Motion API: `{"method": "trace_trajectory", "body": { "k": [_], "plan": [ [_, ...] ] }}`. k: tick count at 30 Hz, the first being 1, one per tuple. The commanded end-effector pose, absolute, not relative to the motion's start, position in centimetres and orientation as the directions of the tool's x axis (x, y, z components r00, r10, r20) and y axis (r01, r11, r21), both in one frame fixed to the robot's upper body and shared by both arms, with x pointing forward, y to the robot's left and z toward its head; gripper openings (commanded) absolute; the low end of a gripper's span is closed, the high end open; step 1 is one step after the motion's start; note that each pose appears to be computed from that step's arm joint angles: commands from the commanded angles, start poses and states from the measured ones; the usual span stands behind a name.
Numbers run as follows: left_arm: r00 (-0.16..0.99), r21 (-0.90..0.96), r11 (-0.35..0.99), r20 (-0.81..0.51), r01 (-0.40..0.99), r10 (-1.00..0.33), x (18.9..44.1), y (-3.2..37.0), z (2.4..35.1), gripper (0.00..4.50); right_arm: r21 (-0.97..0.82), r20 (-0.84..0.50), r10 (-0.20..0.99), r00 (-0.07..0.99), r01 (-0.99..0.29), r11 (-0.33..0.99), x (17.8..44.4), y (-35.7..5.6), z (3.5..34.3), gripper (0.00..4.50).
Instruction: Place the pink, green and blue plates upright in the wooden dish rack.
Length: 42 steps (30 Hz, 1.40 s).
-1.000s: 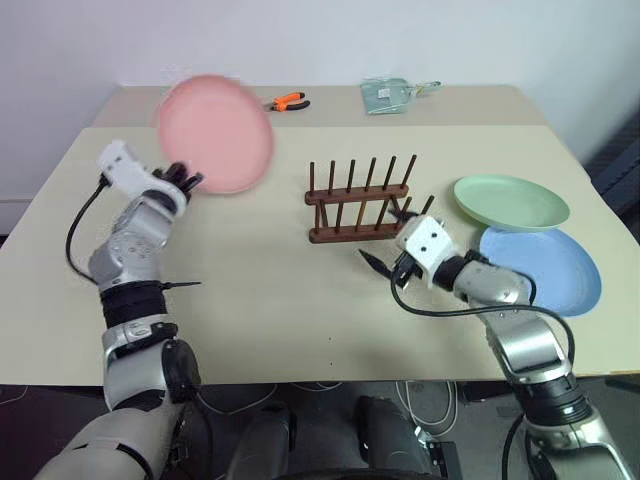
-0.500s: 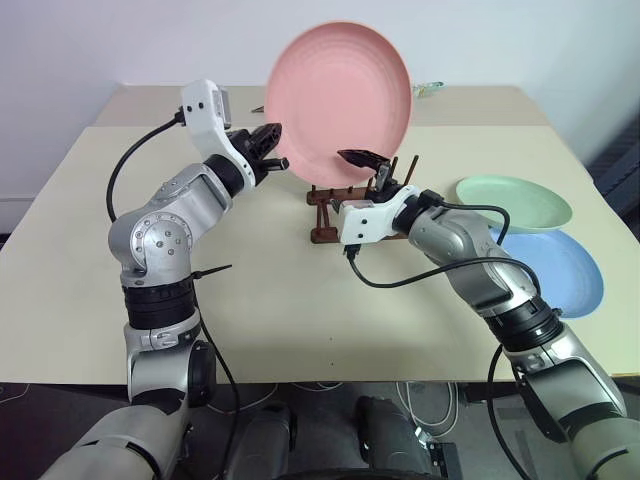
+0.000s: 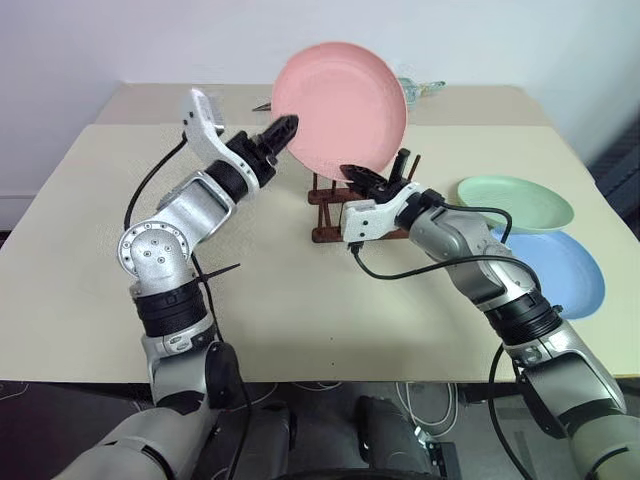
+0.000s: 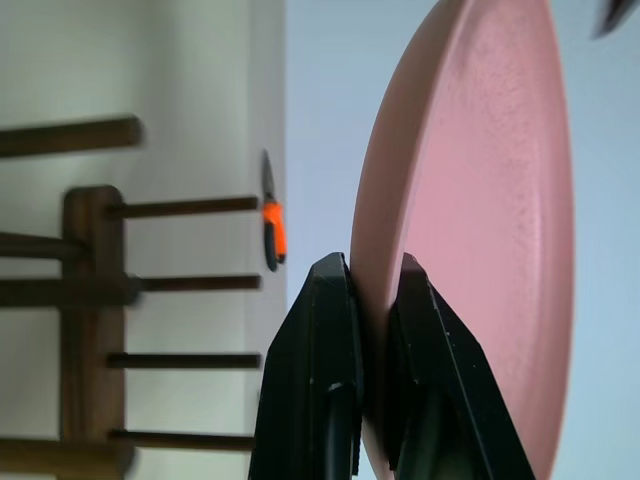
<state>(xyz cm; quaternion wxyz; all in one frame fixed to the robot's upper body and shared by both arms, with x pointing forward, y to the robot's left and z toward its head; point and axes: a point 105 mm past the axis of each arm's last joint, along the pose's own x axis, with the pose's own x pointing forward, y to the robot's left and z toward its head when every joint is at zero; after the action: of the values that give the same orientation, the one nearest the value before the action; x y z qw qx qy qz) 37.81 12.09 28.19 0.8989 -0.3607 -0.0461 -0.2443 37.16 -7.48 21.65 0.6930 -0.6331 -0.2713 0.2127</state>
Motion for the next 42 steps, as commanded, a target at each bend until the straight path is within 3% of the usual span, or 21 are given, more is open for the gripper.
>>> {"method": "trace_trajectory", "body": {
  "k": [1,3,5,8,11,18,34,37,42],
  "plan": [
    [0.91,-0.468,0.797,0.34,0.382,-0.237,38.2,16.3,30.4,4.11,-0.916,0.296,0.616,0.73,0.033,0.4,35.3,-9.5,26.4,0.0],
    [0.914,-0.23,0.915,0.321,0.331,-0.25,38.3,17.2,29.4,4.11,-0.788,0.35,0.603,0.717,-0.123,0.603,34.2,-10.9,27.8,0.0],
    [0.897,-0.01,0.928,0.257,0.374,-0.359,37.8,16.6,26.9,4.11,-0.568,0.39,0.578,0.717,-0.307,0.764,33.4,-12.7,28.8,0.0],
    [0.8,0.157,0.806,0.116,0.57,-0.588,35.6,14.7,22.2,4.11,-0.241,0.427,0.586,0.689,-0.537,0.808,31.8,-14.5,29.6,0.0],
    [0.679,0.182,0.666,-0.008,0.723,-0.734,33.1,13.3,18.7,4.11,-0.063,0.44,0.589,0.678,-0.63,0.774,30.9,-15.2,29.9,0.0],
    [0.471,0.12,0.459,-0.115,0.88,-0.874,29.4,10.6,16.0,4.11,0.081,0.344,0.609,0.715,-0.669,0.739,31.5,-15.5,28.1,0.0],
    [0.442,0.114,0.429,-0.132,0.896,-0.887,28.5,9.5,15.3,4.11,0.27,0.287,0.577,0.764,-0.643,0.717,35.4,-17.1,26.1,0.0],
    [0.437,0.113,0.424,-0.133,0.899,-0.89,28.4,9.2,15.1,4.15,0.289,0.292,0.571,0.767,-0.64,0.712,35.7,-17.3,26.2,1.07],
    [0.431,0.111,0.419,-0.137,0.901,-0.892,28.3,9.1,15.0,4.15,0.131,0.325,0.501,0.802,-0.563,0.816,35.4,-18.7,28.0,3.46]
  ]
}}
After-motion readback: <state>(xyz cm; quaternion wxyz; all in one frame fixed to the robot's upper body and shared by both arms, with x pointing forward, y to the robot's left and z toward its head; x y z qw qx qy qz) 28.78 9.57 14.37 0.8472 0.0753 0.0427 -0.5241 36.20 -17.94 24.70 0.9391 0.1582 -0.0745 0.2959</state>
